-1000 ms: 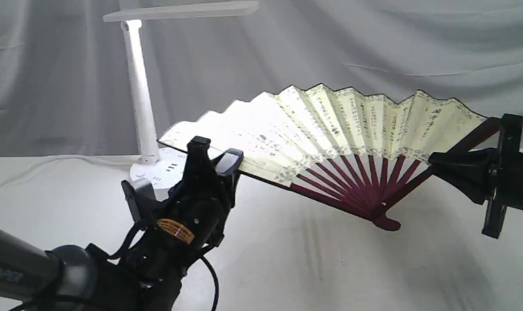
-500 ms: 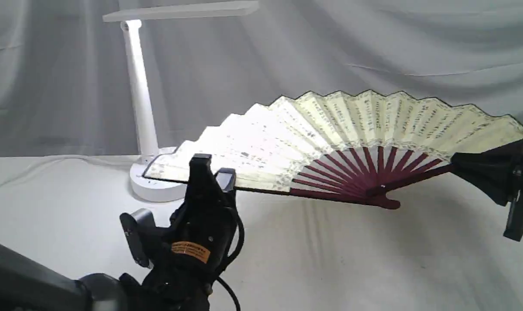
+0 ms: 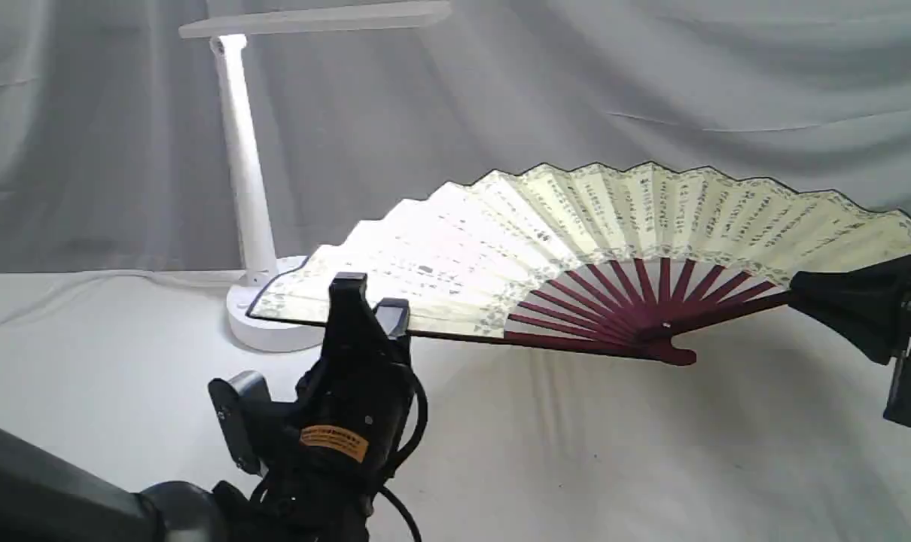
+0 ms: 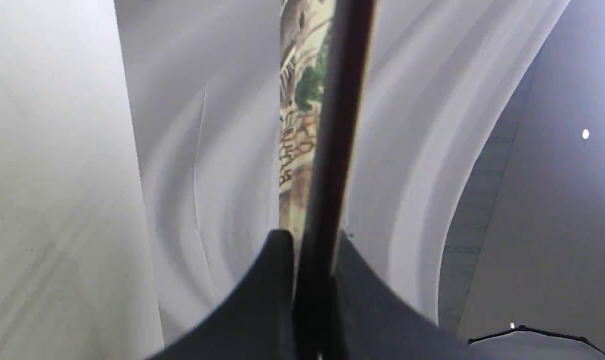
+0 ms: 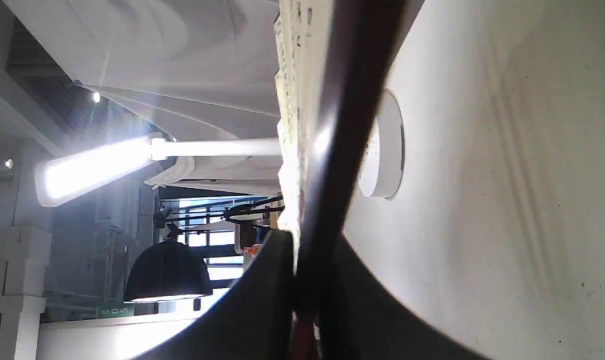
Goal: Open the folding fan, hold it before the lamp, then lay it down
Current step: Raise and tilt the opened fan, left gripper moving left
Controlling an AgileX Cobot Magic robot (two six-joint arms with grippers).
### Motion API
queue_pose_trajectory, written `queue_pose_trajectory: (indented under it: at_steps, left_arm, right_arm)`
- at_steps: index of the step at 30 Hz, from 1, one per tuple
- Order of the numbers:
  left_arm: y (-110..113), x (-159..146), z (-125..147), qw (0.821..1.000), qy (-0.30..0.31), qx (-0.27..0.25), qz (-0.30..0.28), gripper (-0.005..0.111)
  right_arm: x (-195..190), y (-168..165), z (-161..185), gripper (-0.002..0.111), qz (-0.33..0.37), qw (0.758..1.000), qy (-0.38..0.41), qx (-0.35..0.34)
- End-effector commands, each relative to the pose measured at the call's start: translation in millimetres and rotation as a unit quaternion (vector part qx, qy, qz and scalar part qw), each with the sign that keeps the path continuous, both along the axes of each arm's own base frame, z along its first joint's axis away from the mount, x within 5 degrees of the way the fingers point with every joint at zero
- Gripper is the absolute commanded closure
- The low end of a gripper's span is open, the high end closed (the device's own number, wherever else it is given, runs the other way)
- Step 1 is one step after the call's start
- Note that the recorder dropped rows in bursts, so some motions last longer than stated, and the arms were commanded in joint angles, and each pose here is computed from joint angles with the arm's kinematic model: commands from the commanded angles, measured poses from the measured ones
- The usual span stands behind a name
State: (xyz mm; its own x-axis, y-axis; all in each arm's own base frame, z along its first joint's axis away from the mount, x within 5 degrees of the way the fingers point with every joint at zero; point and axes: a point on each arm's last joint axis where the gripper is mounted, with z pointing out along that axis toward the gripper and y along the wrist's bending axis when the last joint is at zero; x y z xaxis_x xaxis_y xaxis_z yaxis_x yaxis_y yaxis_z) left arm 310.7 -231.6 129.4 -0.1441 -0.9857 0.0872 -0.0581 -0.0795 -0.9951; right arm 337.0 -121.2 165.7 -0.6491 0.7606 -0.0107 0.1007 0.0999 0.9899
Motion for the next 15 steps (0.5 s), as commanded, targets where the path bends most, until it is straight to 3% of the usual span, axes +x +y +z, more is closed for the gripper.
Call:
queue_pose_trajectory:
  at_steps: [1,9,15]
  left_arm:
    - [18.7,5.0,10.4,0.995,-0.018,-0.047,0.080,0.107]
    - [26.5,2.2,19.3,0.993,-0.019,-0.058,0.099,0.107]
    - [30.4,1.2,28.6,0.990,-0.022,-0.072,0.116,0.107]
  right_arm:
    - [-1.8,-13.4,-2.5,0.108,-0.040,0.999,0.013,-0.021]
    - [0.0,-13.4,-1.1,0.108,-0.049,0.999,0.009,-0.013]
    - [10.6,16.9,-1.1,0.108,-0.005,1.000,0.009,-0.013]
